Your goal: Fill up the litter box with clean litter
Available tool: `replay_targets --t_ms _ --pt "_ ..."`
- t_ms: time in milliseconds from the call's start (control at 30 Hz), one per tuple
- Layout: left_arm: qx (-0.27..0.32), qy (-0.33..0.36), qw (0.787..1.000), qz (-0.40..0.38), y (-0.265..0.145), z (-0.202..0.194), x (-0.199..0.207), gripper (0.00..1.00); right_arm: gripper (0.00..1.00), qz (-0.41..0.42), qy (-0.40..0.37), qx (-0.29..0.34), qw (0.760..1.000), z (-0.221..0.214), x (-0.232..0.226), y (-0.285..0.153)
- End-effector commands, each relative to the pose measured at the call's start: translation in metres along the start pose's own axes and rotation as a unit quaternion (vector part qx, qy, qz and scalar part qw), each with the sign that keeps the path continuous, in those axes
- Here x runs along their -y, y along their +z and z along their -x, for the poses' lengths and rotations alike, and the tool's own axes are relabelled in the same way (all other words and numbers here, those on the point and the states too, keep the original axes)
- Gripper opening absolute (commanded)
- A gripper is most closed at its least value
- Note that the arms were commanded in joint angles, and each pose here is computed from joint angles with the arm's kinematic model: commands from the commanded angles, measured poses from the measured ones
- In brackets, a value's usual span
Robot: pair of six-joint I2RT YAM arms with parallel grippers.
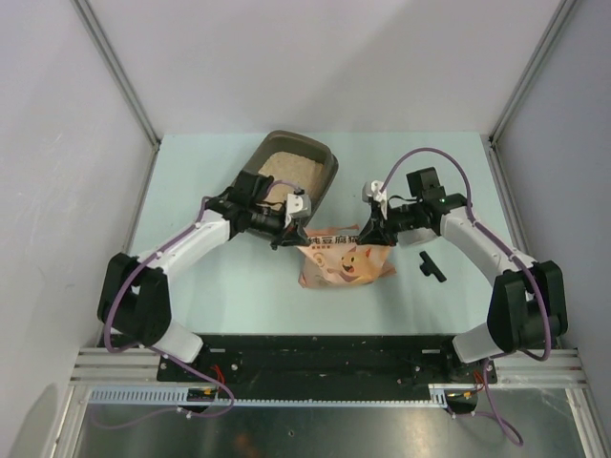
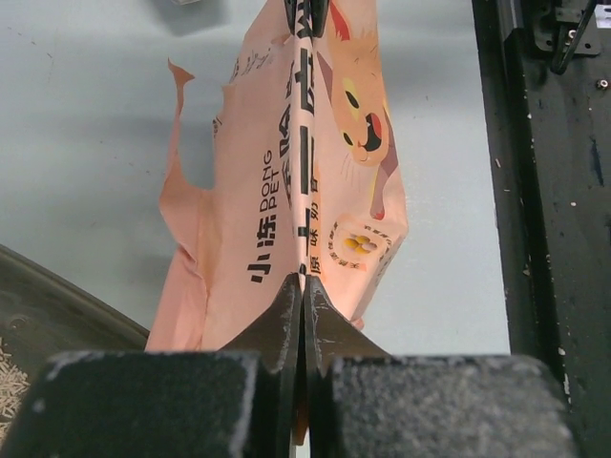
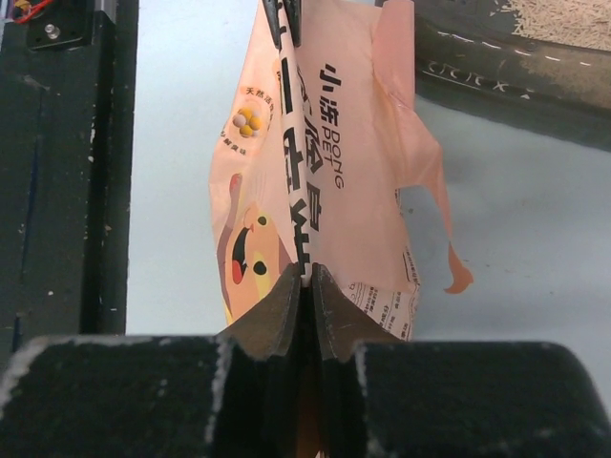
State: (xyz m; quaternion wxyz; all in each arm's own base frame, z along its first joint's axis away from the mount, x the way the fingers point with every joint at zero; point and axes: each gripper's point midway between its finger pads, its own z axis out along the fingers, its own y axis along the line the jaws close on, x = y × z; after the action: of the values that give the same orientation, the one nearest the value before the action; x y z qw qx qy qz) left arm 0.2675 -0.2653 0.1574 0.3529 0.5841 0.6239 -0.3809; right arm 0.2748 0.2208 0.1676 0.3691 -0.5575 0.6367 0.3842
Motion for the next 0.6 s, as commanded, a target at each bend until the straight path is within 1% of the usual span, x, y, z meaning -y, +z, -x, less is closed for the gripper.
replay_targets --t_ms 0,33,67,100,133,167,233,267,300,367,467,500,567 --pt "-0.023 -0.048 0.998 0.04 -0.031 -0.008 -0.004 0.0 0.0 -0.012 0.058 -0.02 0.998 -0.012 0.003 -0.011" --pt "-0.02 -0.049 0.998 0.04 -0.03 0.0 -0.004 0.02 0.0 -0.007 0.055 -0.018 0.998 -0.009 0.001 -0.007" --pt "-0.016 -0.043 0.998 0.044 -0.031 0.008 -0.003 0.22 0.0 -0.007 0.051 -0.009 0.999 -0.002 0.002 -0.003" --pt "-0.007 -0.03 0.999 0.044 -0.032 0.023 -0.001 0.32 0.0 -0.008 0.044 -0.005 0.999 0.003 0.002 -0.001" --pt "0.0 -0.017 0.999 0.041 -0.032 0.034 0.002 0.39 0.0 -0.003 0.038 -0.001 0.999 0.008 -0.001 0.003" --pt "0.01 0.005 0.999 0.043 -0.036 0.047 0.005 0.49 0.0 -0.004 0.038 0.004 0.999 0.012 0.0 0.005" --pt "0.022 0.062 0.997 0.038 -0.034 0.073 0.011 0.57 0.0 -0.001 0.034 0.005 0.999 0.016 -0.002 0.008" --pt "0.023 0.081 0.996 0.037 -0.032 0.079 0.011 0.66 0.0 0.001 0.029 0.002 1.0 0.016 -0.003 0.012" --pt "0.025 0.114 0.993 0.032 -0.027 0.092 0.013 0.69 0.0 0.001 0.032 0.0 0.999 0.016 -0.003 0.013" --pt "0.023 0.126 0.991 0.024 -0.017 0.097 0.011 0.73 0.0 0.0 0.035 0.002 0.999 0.017 -0.003 0.016" --pt "0.024 0.124 0.992 -0.004 0.003 0.1 0.004 0.74 0.0 -0.003 0.038 0.007 0.999 0.021 -0.001 0.018" --pt "0.021 0.124 0.992 -0.019 0.016 0.097 0.002 0.74 0.0 -0.005 0.038 0.009 0.999 0.022 0.001 0.018" --pt "0.015 0.128 0.991 -0.029 0.028 0.094 0.0 0.73 0.0 -0.006 0.042 0.012 0.999 0.025 0.002 0.019"
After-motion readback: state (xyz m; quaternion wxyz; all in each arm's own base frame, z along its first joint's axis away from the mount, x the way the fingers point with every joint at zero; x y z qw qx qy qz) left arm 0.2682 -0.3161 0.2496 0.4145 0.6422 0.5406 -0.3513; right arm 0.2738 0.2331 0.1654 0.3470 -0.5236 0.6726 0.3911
